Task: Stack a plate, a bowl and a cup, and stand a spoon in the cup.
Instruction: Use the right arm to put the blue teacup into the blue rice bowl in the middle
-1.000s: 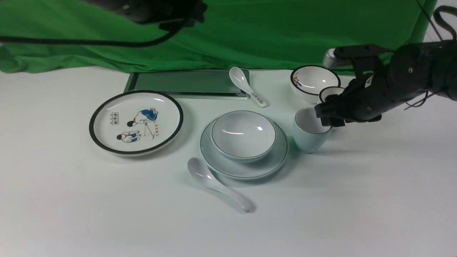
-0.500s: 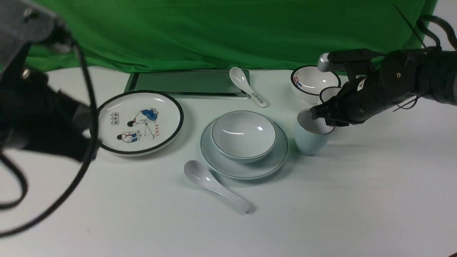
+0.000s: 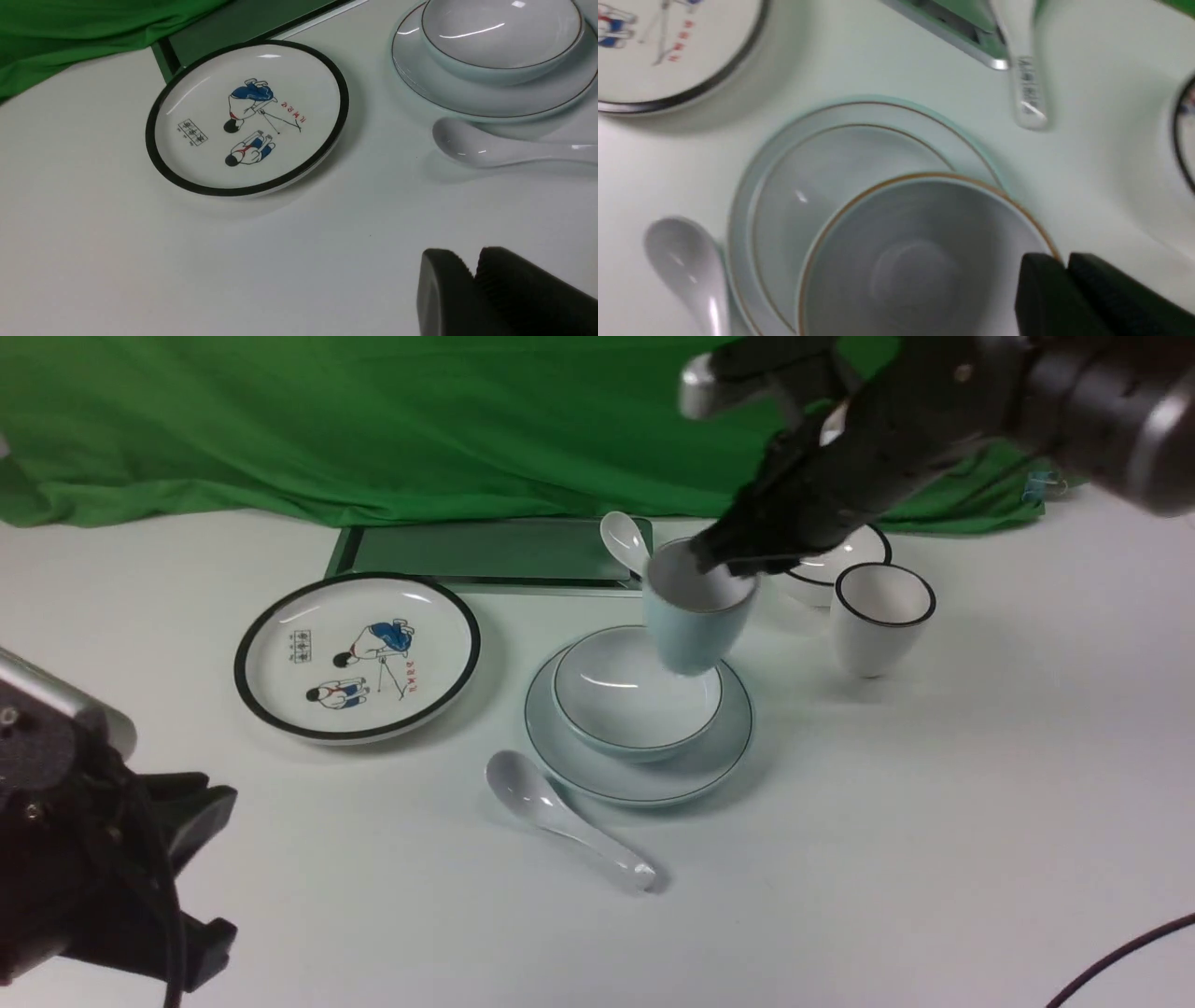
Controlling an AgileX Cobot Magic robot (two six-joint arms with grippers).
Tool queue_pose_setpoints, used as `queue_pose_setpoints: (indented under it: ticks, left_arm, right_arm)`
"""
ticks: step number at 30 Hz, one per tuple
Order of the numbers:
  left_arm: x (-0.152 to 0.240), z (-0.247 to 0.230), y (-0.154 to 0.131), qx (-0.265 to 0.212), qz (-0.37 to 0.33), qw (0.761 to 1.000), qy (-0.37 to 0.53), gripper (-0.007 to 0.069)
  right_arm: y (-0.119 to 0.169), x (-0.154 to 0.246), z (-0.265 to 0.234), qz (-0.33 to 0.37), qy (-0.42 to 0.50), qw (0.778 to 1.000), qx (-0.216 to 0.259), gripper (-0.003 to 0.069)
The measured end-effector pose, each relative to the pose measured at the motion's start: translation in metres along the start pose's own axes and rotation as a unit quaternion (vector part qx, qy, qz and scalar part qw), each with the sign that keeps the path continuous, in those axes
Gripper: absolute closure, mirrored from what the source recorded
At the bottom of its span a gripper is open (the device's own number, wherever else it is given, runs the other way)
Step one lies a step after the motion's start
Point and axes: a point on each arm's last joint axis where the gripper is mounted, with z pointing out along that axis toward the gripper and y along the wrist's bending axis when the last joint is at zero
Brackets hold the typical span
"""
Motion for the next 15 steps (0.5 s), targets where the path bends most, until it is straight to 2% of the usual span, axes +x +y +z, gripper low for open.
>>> queue_pose_setpoints:
  ticks: [3,7,14,15]
  left_arm:
    - [0.0,0.0,0.0,0.001,-0.007,1.0,-0.002,0.0585]
    - [0.0,0.0,-0.001,0.003,-0.014,1.0,0.001,0.0584]
    - [0.0,0.0,-0.001,0.004,-0.019,1.0,0.001,0.0584]
    - [0.0,0.0,-0.001,0.004,-0.02,1.0,-0.001,0.0584]
  right_arm:
    - [0.02,-0.001,0.042,-0.026,0.028,0.999,-0.008,0.0594]
    - [0.019,0.006,0.066,-0.028,0.052,0.998,0.0,0.0576]
    - [0.017,0.004,0.067,-0.026,0.052,0.998,0.008,0.0451]
    - [0.017,0.004,0.066,-0.025,0.057,0.998,0.007,0.0405]
